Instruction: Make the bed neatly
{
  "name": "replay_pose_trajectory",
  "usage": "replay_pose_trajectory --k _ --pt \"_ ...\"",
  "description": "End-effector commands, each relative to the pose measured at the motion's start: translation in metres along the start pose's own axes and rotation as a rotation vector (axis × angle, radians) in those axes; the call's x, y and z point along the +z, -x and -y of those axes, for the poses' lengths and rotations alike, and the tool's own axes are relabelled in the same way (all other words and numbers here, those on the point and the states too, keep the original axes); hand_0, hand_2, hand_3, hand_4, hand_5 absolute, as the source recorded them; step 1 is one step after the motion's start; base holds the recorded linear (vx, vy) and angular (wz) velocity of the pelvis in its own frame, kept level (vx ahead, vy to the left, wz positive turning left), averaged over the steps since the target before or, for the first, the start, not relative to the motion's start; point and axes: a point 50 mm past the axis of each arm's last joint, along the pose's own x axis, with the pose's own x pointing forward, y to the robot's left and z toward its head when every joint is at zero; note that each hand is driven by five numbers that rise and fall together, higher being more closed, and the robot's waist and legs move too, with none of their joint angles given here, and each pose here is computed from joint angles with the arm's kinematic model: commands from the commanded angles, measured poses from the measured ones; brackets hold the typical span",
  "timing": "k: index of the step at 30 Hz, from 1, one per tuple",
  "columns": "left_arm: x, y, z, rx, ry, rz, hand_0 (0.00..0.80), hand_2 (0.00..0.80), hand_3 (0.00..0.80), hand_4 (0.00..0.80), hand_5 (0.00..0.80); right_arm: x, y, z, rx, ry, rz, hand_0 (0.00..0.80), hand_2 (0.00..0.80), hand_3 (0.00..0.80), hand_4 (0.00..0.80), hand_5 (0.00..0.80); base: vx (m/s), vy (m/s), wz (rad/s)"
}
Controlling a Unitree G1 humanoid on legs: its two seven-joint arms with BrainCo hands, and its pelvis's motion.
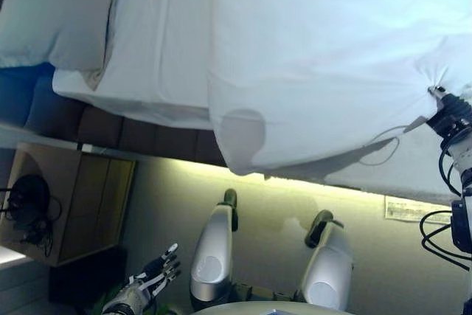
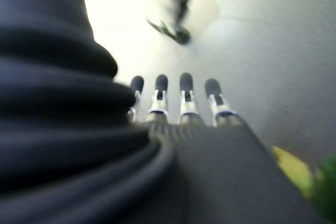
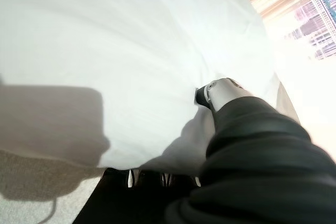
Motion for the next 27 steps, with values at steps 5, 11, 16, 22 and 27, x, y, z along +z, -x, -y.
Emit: replay_pose_trajectory --k 5,11,16,22,27 --pt "0.111 0.011 0.019 -0.054 -0.090 0.310 0.000 0.000 0.000 0.000 0.000 -0.036 -0.006 -0.027 0.153 -0.088 -0.007 0.800 0.800 0.800 0.800 0.800 0.131 -0.021 -0.03" --pt "0.168 0.016 0.108 -0.319 -0.247 0.487 0.000 0.000 0.000 0.000 0.000 -0.073 -0.009 -0.049 0.201 -0.102 -0.094 0.800 0.800 0.800 0.800 0.800 0.110 0.006 -0.04" --pt "0.177 0.015 0.155 -0.460 -0.339 0.467 0.000 0.000 0.000 0.000 0.000 -0.085 -0.012 -0.072 0.269 -0.084 -0.125 0.800 0.800 0.800 0.800 0.800 0.061 -0.005 -0.12" --pt "0.143 0.001 0.196 -0.621 -0.313 0.254 0.000 0.000 0.000 0.000 0.000 -0.091 -0.016 -0.100 0.327 -0.052 -0.157 0.800 0.800 0.800 0.800 0.800 0.063 -0.018 -0.11" --pt "0.090 -0.008 0.209 -0.750 -0.080 -0.027 0.000 0.000 0.000 0.000 0.000 -0.103 -0.016 -0.110 0.345 -0.033 -0.197 0.800 0.800 0.800 0.800 0.800 0.080 -0.022 -0.13"
